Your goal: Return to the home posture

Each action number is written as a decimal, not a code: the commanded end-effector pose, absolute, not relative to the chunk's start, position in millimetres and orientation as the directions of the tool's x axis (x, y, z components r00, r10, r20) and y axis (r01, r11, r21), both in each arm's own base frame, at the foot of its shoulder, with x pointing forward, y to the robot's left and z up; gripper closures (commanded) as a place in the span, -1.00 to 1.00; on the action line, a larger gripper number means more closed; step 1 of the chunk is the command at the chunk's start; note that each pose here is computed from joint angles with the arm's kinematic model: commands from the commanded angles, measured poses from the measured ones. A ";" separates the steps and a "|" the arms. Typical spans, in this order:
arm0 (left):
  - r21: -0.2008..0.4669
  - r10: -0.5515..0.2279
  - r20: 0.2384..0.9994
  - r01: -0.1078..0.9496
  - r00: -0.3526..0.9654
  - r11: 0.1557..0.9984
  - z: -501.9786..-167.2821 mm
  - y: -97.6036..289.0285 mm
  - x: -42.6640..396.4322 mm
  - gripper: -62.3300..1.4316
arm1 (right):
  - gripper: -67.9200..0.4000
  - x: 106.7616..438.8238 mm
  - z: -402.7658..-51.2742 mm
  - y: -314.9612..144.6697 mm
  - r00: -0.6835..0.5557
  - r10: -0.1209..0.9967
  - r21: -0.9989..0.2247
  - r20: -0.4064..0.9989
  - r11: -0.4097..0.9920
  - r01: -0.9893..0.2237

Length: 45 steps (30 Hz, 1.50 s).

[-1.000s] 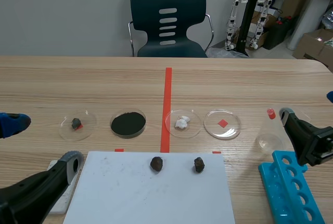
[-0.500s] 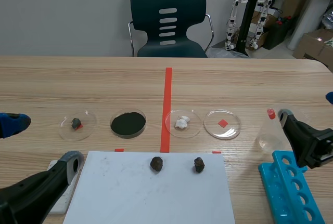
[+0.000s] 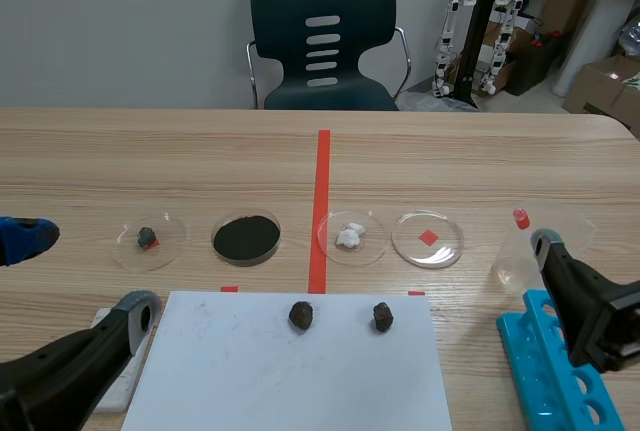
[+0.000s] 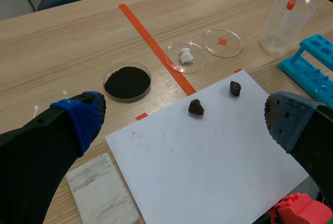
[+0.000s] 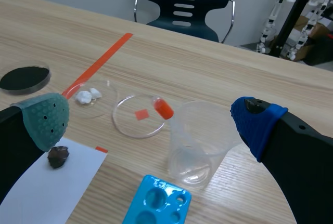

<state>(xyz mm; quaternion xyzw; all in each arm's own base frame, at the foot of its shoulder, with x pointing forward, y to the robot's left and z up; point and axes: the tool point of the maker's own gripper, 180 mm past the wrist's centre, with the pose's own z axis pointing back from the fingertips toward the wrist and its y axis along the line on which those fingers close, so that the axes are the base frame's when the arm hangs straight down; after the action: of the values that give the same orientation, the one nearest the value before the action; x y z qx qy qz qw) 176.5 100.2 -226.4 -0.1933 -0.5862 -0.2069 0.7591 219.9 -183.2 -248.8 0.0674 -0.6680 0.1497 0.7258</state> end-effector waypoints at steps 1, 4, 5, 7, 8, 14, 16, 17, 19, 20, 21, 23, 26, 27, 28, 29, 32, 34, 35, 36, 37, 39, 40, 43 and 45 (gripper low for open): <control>-0.066 -0.063 0.974 0.540 0.217 0.839 -221.8 97.8 176.6 -1.00 | -1.00 219.0 -235.3 -181.0 0.040 0.130 -0.111 0.991 0.942 -0.317; -0.066 -0.063 0.974 0.540 0.217 0.839 -221.8 97.8 176.6 -1.00 | -1.00 206.2 -226.7 -169.8 0.047 0.146 -0.120 0.988 0.928 -0.352; -0.066 -0.063 0.974 0.540 0.217 0.839 -221.8 97.8 176.6 -1.00 | -1.00 202.3 -223.7 -166.0 0.045 0.156 -0.129 0.987 0.922 -0.366; -0.066 -0.063 0.974 0.540 0.217 0.839 -221.8 97.8 176.6 -1.00 | -1.00 194.1 -219.9 -158.2 0.047 0.172 -0.139 0.984 0.904 -0.404; -0.066 -0.063 0.974 0.540 0.217 0.839 -221.8 97.8 176.6 -1.00 | -1.00 189.6 -219.1 -154.5 0.051 0.178 -0.140 0.983 0.894 -0.425; -0.066 -0.063 0.974 0.540 0.217 0.839 -221.8 97.8 176.6 -1.00 | -1.00 158.4 -229.3 -138.6 0.119 0.227 -0.120 0.966 0.812 -0.571; -0.066 -0.063 0.974 0.540 0.217 0.839 -221.8 97.8 176.6 -1.00 | -1.00 148.3 -234.5 -135.0 0.140 0.254 -0.116 0.957 0.777 -0.619; -0.066 -0.063 0.974 0.540 0.217 0.839 -221.8 97.8 176.6 -1.00 | -1.00 144.5 -236.4 -134.3 0.146 0.267 -0.117 0.952 0.763 -0.636; -0.066 -0.063 0.974 0.540 0.217 0.839 -221.8 97.8 176.6 -1.00 | -1.00 137.4 -239.4 -133.3 0.159 0.286 -0.112 0.945 0.740 -0.663; -0.066 -0.063 0.974 0.540 0.217 0.839 -221.8 97.8 176.6 -1.00 | -1.00 134.0 -240.4 -133.0 0.161 0.296 -0.114 0.941 0.728 -0.676; -0.066 -0.063 0.974 0.540 0.217 0.839 -221.8 97.8 176.6 -1.00 | -1.00 130.4 -241.2 -132.2 0.161 0.305 -0.114 0.939 0.715 -0.690; -0.066 -0.063 0.974 0.540 0.217 0.839 -221.8 97.8 176.6 -1.00 | -1.00 124.5 -242.4 -131.4 0.166 0.317 -0.109 0.934 0.695 -0.711; -0.066 -0.063 0.974 0.540 0.217 0.839 -221.8 97.8 176.6 -1.00 | -1.00 123.8 -242.1 -132.2 0.167 0.322 -0.109 0.932 0.687 -0.718; -0.066 -0.063 0.974 0.540 0.217 0.839 -221.8 97.8 176.6 -1.00 | -1.00 124.3 -240.7 -132.0 0.161 0.318 -0.109 0.934 0.687 -0.718; -0.066 -0.063 0.974 0.540 0.217 0.839 -221.8 97.8 176.6 -1.00 | -1.00 125.6 -237.2 -131.6 0.154 0.299 -0.103 0.942 0.694 -0.713; -0.066 -0.063 0.974 0.540 0.217 0.839 -221.8 97.8 176.6 -1.00 | -1.00 127.2 -233.7 -131.5 0.148 0.279 -0.096 0.949 0.701 -0.707; -0.066 -0.063 0.974 0.540 0.217 0.839 -221.8 97.8 176.6 -1.00 | -1.00 131.7 -226.9 -130.9 0.127 0.249 -0.092 0.960 0.710 -0.698; -0.066 -0.063 0.974 0.540 0.217 0.839 -221.8 97.8 176.6 -1.00 | -1.00 134.8 -225.7 -131.1 0.118 0.250 -0.100 0.961 0.711 -0.696; -0.066 -0.063 0.974 0.540 0.217 0.839 -221.8 97.8 176.6 -1.00 | -1.00 136.6 -225.8 -131.4 0.115 0.255 -0.105 0.960 0.711 -0.695; -0.066 -0.063 0.974 0.540 0.217 0.839 -221.8 97.8 176.6 -1.00 | -1.00 138.6 -225.1 -131.6 0.109 0.257 -0.112 0.960 0.712 -0.694; -0.066 -0.063 0.974 0.540 0.217 0.839 -221.8 97.8 176.6 -1.00 | -1.00 140.7 -223.9 -131.7 0.101 0.257 -0.118 0.961 0.712 -0.692; -0.066 -0.063 0.974 0.540 0.217 0.839 -221.8 97.8 176.6 -1.00 | -1.00 143.9 -221.5 -131.6 0.087 0.254 -0.126 0.963 0.713 -0.690; -0.066 -0.063 0.974 0.540 0.217 0.839 -221.8 97.8 176.6 -1.00 | -1.00 144.7 -220.9 -131.6 0.083 0.254 -0.128 0.964 0.713 -0.689; -0.066 -0.063 0.974 0.540 0.217 0.839 -221.8 97.8 176.6 -1.00 | -1.00 144.2 -219.8 -130.1 0.081 0.248 -0.123 0.965 0.708 -0.695; -0.066 -0.063 0.974 0.540 0.217 0.839 -221.8 97.8 176.6 -1.00 | -1.00 143.6 -219.8 -129.4 0.082 0.245 -0.120 0.966 0.706 -0.698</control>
<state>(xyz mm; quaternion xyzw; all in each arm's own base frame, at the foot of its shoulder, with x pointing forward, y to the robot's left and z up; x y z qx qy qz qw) 176.5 100.2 -226.4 -0.1932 -0.5862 -0.2070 0.7591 141.8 -130.3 -225.6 0.1863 -0.5830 0.3321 0.7177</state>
